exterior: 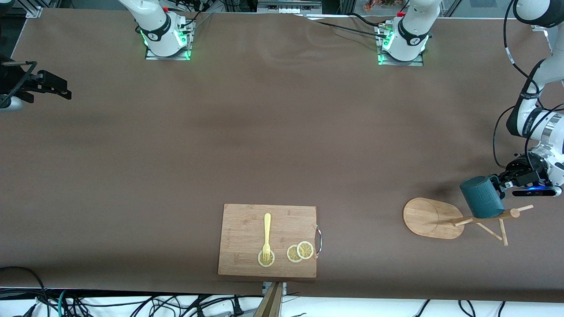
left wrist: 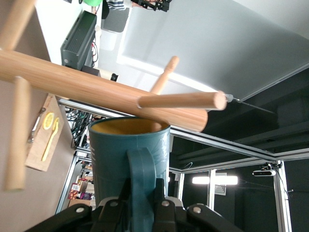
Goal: Pass cup and hang on rack
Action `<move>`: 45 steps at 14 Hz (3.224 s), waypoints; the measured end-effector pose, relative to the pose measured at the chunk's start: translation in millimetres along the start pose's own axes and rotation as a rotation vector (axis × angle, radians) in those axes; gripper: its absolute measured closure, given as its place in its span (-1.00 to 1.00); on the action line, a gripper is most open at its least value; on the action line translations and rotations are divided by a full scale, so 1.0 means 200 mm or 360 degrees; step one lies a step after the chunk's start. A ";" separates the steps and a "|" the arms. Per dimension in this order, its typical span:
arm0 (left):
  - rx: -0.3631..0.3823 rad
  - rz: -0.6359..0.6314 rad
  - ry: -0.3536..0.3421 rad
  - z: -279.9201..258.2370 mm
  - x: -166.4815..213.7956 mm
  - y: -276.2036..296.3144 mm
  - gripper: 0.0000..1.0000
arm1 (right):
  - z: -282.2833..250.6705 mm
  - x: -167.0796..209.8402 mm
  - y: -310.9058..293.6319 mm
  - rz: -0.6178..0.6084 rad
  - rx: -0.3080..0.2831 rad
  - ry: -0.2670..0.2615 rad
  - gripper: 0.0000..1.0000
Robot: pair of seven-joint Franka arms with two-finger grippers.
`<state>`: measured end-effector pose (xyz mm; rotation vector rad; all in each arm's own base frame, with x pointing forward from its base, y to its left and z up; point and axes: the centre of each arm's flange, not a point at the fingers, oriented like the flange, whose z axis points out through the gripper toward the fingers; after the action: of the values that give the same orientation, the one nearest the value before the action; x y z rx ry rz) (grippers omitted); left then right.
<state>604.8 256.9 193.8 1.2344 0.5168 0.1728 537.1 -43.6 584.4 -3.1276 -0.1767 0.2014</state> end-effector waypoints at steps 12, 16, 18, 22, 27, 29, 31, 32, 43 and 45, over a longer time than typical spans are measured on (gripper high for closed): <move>0.0016 0.0014 0.0002 -0.07 0.05 -0.02 -0.34 | 0.00 0.00 0.00 0.0000 0.0000 0.0000 -1.00; 0.0082 0.0021 -0.0018 -0.10 0.05 -0.02 -1.00 | 0.00 0.00 0.00 0.0000 0.0000 0.0000 -1.00; 0.0188 0.0036 -0.0044 -0.18 0.03 -0.03 -1.00 | 0.00 0.00 0.00 0.0000 0.0000 0.0000 -1.00; 0.0436 0.0264 -0.0175 -0.35 0.00 0.02 -1.00 | 0.00 0.00 0.00 0.0000 0.0000 0.0000 -1.00; 0.0903 0.0584 -0.0436 -0.69 -0.06 0.33 -1.00 | 0.00 0.00 0.00 0.0000 0.0000 0.0001 -1.00; 0.1095 0.0665 -0.0533 -0.76 -0.12 0.62 -1.00 | 0.00 0.00 0.00 0.0000 0.0000 0.0001 -1.00; 0.1255 0.0742 -0.0588 -0.79 -0.20 0.91 -1.00 | 0.00 0.00 0.00 0.0000 0.0000 0.0001 -1.00; 0.1323 0.0776 -0.0606 -0.80 -0.24 1.04 -1.00 | 0.00 0.00 0.00 0.0000 0.0000 0.0001 -1.00; 0.2249 0.1020 -0.0714 0.34 -0.94 2.14 -1.00 | 0.00 0.00 0.00 0.0000 0.0001 0.0000 -1.00; 0.2385 0.0950 -0.0670 0.66 -1.05 2.16 -1.00 | 0.00 0.00 0.00 0.0000 0.0001 0.0000 -1.00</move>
<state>546.9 204.9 685.3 2.7932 -0.2371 -0.0151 537.1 -43.6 584.6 -3.1270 -0.1763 0.2011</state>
